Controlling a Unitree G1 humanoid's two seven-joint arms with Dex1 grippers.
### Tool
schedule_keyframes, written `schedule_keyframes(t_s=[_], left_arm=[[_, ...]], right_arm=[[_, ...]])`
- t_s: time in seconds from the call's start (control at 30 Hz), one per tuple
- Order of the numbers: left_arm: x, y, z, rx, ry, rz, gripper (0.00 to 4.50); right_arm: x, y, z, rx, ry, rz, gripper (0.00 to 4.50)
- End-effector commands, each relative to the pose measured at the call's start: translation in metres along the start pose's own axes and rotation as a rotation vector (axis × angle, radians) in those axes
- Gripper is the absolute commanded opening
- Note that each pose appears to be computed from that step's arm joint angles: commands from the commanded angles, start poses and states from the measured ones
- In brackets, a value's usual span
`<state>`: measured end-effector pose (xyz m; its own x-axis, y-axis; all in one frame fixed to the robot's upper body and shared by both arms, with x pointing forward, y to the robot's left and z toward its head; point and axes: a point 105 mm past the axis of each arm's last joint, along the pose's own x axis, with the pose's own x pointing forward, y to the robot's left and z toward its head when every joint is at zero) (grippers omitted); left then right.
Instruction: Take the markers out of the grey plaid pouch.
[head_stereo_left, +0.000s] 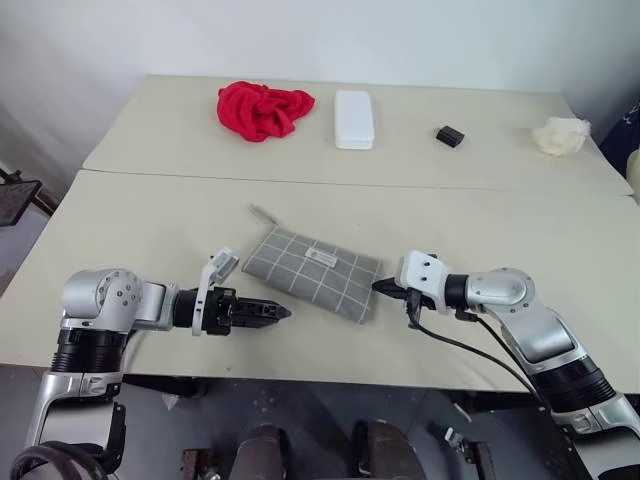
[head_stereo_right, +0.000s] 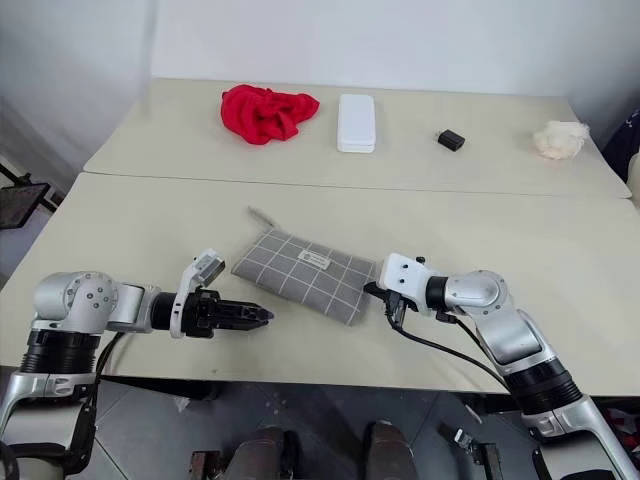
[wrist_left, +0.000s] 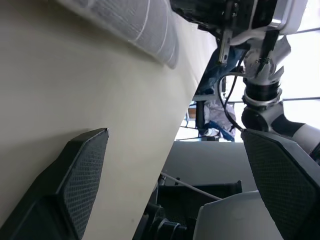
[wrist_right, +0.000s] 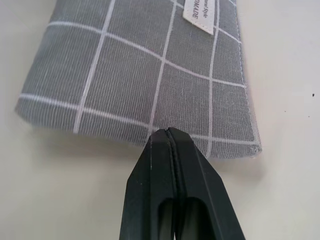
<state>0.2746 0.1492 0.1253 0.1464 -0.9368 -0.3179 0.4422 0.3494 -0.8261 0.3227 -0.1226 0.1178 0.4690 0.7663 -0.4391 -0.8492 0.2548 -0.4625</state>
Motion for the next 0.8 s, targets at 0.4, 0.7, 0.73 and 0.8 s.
schedule_keyframes(t_s=[0.4,0.7,0.73,0.8], left_arm=[[-0.073,0.03,0.078,0.222,-0.248,0.294,4.5],[0.002,0.026,0.096,0.191,-0.259,0.136,4.5],[0.004,0.026,0.094,0.189,-0.251,0.13,4.5],[0.009,0.024,0.088,0.185,-0.219,0.116,4.5]], right_arm=[[-0.008,-0.005,0.001,0.042,0.003,-0.054,0.03],[-0.006,-0.02,-0.002,0.056,0.102,-0.192,0.03],[-0.006,-0.02,-0.003,0.054,0.108,-0.195,0.03],[-0.004,-0.021,-0.005,0.047,0.121,-0.206,0.03]])
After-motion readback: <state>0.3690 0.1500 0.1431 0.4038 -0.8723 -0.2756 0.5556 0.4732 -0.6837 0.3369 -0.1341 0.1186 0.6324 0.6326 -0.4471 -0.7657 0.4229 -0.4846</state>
